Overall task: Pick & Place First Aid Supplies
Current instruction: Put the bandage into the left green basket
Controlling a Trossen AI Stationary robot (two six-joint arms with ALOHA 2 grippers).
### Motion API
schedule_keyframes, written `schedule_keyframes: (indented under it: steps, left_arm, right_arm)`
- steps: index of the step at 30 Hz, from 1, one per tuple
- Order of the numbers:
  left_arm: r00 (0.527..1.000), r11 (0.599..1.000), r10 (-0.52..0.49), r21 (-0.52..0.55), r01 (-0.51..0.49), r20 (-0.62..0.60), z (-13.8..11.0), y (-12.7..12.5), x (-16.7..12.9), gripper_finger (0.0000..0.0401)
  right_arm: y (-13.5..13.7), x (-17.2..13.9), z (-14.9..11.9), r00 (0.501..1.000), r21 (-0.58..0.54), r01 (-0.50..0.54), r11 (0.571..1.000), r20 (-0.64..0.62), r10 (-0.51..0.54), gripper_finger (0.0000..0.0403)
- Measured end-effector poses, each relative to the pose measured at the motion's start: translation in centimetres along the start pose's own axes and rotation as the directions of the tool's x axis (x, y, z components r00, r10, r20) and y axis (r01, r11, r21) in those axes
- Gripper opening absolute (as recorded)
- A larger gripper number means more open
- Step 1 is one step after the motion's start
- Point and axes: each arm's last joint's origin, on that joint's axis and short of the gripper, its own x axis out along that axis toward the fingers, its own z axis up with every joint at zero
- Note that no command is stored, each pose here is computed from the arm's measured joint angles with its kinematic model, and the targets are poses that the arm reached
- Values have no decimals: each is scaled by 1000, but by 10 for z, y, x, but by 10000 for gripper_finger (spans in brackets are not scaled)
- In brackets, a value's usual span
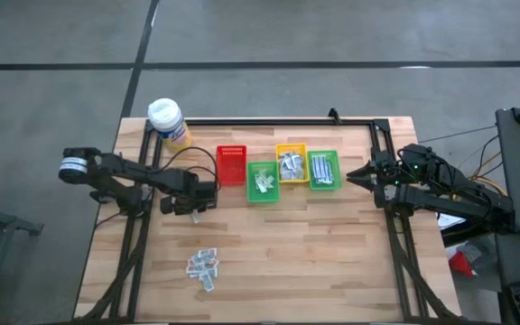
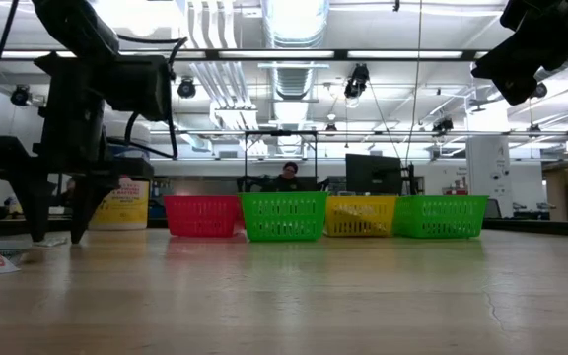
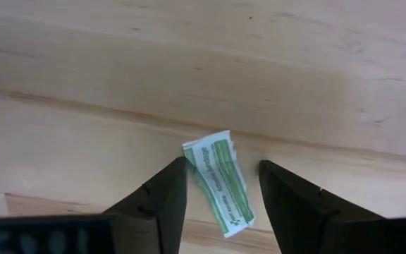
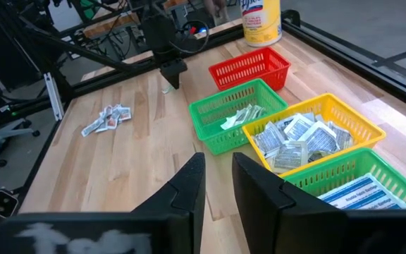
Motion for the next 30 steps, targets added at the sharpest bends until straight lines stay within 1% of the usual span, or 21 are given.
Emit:
schedule_keyframes:
  steps: [2, 10, 17, 30]
  left_arm:
    - [1000, 1000, 11, -17, -11, -6, 0, -1, 2, 174]
    - [1000, 999, 24, -21, -24, -12, 0, -2, 7, 170]
    - [1000, 1000, 16, -20, -17, -10, 0, -3, 7, 142]
    - [1000, 1000, 12, 2, -12, 3, 0, -3, 7, 98]
  right_arm:
    - [0, 0, 0, 1000, 0, 0, 1000, 0, 0, 70]
    - [0, 0, 0, 1000, 0, 0, 1000, 0, 0, 82]
    - [0, 0, 0, 1000, 0, 0, 1000, 0, 0, 86]
    - [0, 0, 0, 1000, 0, 0, 1000, 0, 0, 68]
